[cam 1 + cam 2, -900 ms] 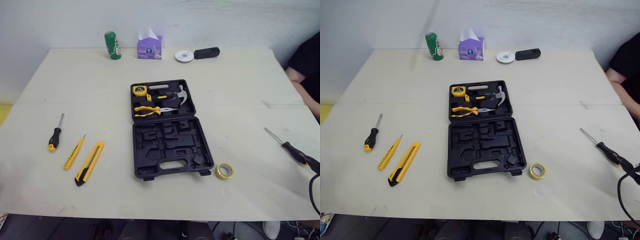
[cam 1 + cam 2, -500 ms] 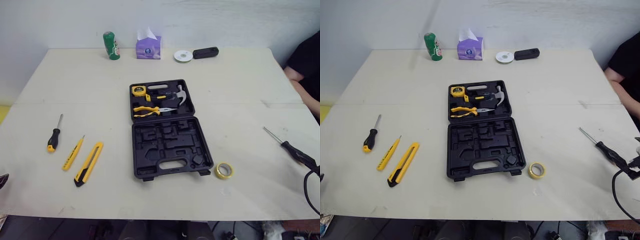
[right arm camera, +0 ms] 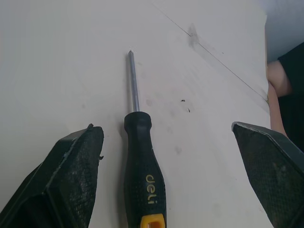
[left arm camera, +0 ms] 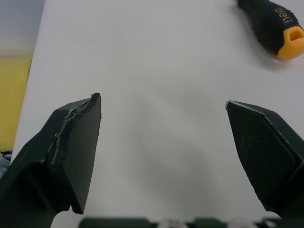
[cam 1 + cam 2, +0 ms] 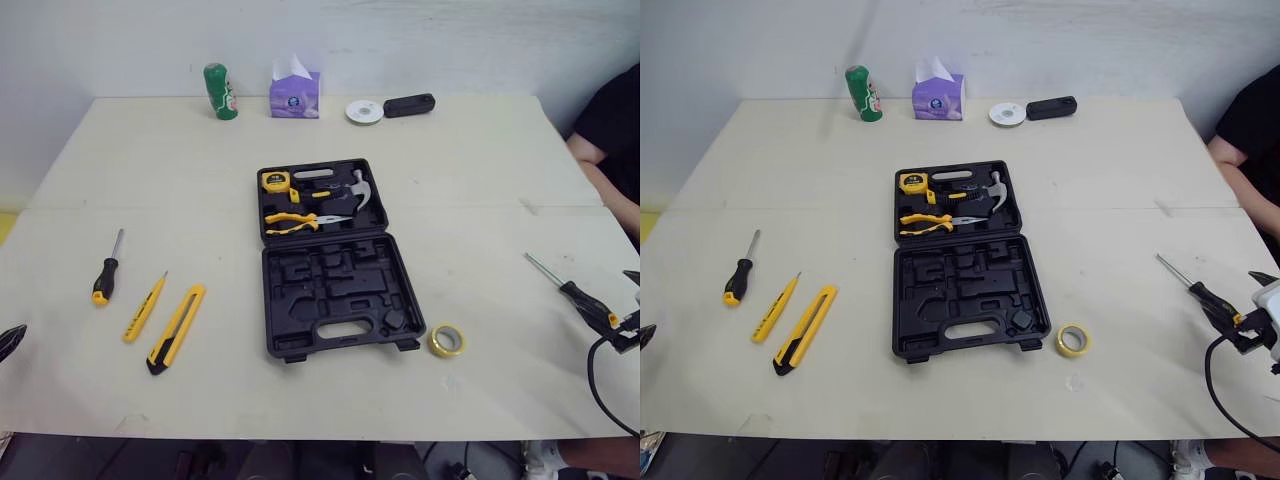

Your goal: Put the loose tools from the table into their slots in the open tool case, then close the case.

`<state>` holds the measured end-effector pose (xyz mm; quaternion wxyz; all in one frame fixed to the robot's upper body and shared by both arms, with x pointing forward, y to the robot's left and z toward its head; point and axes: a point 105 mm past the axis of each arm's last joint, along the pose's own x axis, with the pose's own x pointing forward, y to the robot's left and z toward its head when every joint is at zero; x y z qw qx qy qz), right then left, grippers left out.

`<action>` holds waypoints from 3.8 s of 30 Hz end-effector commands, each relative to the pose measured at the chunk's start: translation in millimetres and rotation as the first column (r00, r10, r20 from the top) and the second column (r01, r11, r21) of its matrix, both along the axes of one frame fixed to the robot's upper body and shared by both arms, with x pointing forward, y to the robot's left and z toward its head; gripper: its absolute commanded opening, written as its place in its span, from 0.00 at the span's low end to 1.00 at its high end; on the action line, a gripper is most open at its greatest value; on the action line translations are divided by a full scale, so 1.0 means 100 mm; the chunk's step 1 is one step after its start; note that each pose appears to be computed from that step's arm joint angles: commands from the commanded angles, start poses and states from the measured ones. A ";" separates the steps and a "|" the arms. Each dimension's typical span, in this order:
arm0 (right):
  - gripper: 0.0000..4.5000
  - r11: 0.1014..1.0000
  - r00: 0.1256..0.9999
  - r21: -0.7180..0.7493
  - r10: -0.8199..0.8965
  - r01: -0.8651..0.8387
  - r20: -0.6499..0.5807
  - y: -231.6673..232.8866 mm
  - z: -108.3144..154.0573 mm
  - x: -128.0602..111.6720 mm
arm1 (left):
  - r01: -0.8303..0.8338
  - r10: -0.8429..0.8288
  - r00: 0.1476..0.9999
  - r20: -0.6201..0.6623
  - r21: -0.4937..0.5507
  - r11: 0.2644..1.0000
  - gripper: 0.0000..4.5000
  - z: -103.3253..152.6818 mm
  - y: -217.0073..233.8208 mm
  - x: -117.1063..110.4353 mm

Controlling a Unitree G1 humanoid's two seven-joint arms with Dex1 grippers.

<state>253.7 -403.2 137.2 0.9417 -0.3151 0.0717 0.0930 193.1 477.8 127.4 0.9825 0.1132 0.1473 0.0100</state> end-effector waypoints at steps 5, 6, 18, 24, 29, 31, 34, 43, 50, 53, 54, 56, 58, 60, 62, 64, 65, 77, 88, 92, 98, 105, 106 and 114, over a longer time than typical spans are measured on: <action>1.00 0.998 0.998 0.006 0.055 -0.055 0.042 0.14 0.11 0.13 | 0.053 -0.055 0.994 0.098 0.020 0.998 0.99 0.21 -0.19 0.15; 1.00 0.998 0.997 0.008 0.058 -0.058 0.041 0.15 0.11 0.14 | 0.057 -0.059 0.993 0.100 0.020 0.998 0.99 0.22 -0.21 0.16; 1.00 0.992 0.991 0.026 0.122 -0.124 0.045 0.30 0.14 0.23 | 0.112 -0.111 0.985 0.129 -0.001 0.994 0.99 0.31 -0.41 0.26; 1.00 0.960 0.962 0.076 0.263 -0.269 0.072 0.71 0.27 0.42 | 0.249 -0.242 0.947 0.209 -0.008 0.968 0.87 0.49 -0.84 0.60; 0.88 0.936 0.941 0.093 0.334 -0.339 0.062 1.01 0.32 0.62 | 0.437 -0.424 0.871 0.248 0.003 0.899 0.41 0.60 -1.41 0.76; 0.68 0.927 0.931 0.078 0.363 -0.366 0.047 1.15 0.32 0.73 | 0.492 -0.478 0.836 0.268 0.016 0.870 0.18 0.63 -1.68 0.85; 0.32 0.906 0.911 0.104 0.412 -0.410 0.004 1.35 0.27 0.83 | 0.582 -0.562 0.796 0.226 -0.030 0.812 0.00 0.54 -2.03 0.90; 0.01 0.880 0.881 0.096 0.472 -0.466 -0.046 1.81 0.23 1.19 | 0.584 -0.575 0.810 0.117 -0.068 0.809 0.00 0.23 -2.58 1.31; 0.01 0.870 0.869 0.031 0.493 -0.492 -0.049 2.10 0.22 1.46 | 0.552 -0.553 0.832 0.050 -0.177 0.815 0.00 0.08 -2.84 1.56; 0.01 0.864 0.863 0.042 0.503 -0.501 -0.049 2.22 0.19 1.53 | 0.568 -0.574 0.819 0.022 -0.177 0.804 0.00 0.02 -2.95 1.63; 0.01 0.865 0.864 0.038 0.501 -0.500 -0.056 2.25 0.16 1.56 | 0.569 -0.576 0.818 0.017 -0.175 0.803 0.00 0.00 -2.98 1.66; 0.01 0.868 0.865 0.031 0.497 -0.496 -0.064 2.28 0.12 1.59 | 0.567 -0.575 0.818 0.009 -0.175 0.805 0.00 -0.01 -3.00 1.70; 0.01 0.867 0.864 0.023 0.498 -0.498 -0.071 2.32 0.08 1.61 | 0.568 -0.578 0.816 -0.003 -0.179 0.803 0.00 -0.03 -3.02 1.73; 0.01 0.864 0.862 0.040 0.504 -0.502 -0.061 2.38 0.08 1.63 | 0.559 -0.570 0.821 -0.004 -0.190 0.807 0.00 -0.04 -3.04 1.78; 0.01 0.852 0.850 0.018 0.523 -0.523 -0.064 2.41 0.07 1.63 | 0.540 -0.550 0.835 0.012 -0.206 0.816 0.00 -0.02 -3.05 1.84; 0.01 0.844 0.842 0.003 0.536 -0.537 -0.064 2.44 0.07 1.62 | 0.538 -0.548 0.836 0.013 -0.213 0.815 0.00 -0.01 -3.08 1.86; 0.01 0.840 0.838 0.010 0.542 -0.543 -0.056 2.46 0.07 1.62 | 0.541 -0.554 0.832 -0.002 -0.213 0.813 0.00 -0.04 -3.09 1.86; 0.01 0.781 0.781 0.030 0.624 -0.624 -0.017 2.62 0.15 1.50 | 0.602 -0.625 0.780 -0.048 -0.220 0.768 0.00 -0.13 -3.21 1.85; 0.01 0.712 0.711 0.043 0.703 -0.701 -0.039 2.69 0.09 1.30 | 0.691 -0.708 0.705 -0.049 -0.179 0.700 0.00 -0.10 -3.30 1.80; 0.01 0.680 0.679 0.064 0.733 -0.730 -0.040 2.70 0.08 1.18 | 0.761 -0.779 0.623 -0.073 -0.175 0.625 0.00 -0.08 -3.41 1.65; 0.01 0.635 0.633 0.112 0.772 -0.764 -0.059 2.69 0.02 1.00 | 0.788 -0.806 0.578 -0.129 -0.171 0.592 0.00 -0.19 -3.42 1.46; 0.01 0.611 0.608 0.162 0.791 -0.775 -0.072 2.73 0.00 0.87 | 0.770 -0.788 0.596 -0.155 -0.168 0.615 0.00 -0.27 -3.35 1.39; 0.01 0.611 0.608 0.167 0.790 -0.774 -0.072 2.73 -0.01 0.86 | 0.766 -0.784 0.602 -0.154 -0.166 0.621 0.00 -0.27 -3.34 1.40; 0.01 0.639 0.633 0.153 0.769 -0.754 -0.096 2.67 -0.05 0.90 | 0.744 -0.751 0.639 -0.165 -0.113 0.658 0.00 -0.25 -3.23 1.47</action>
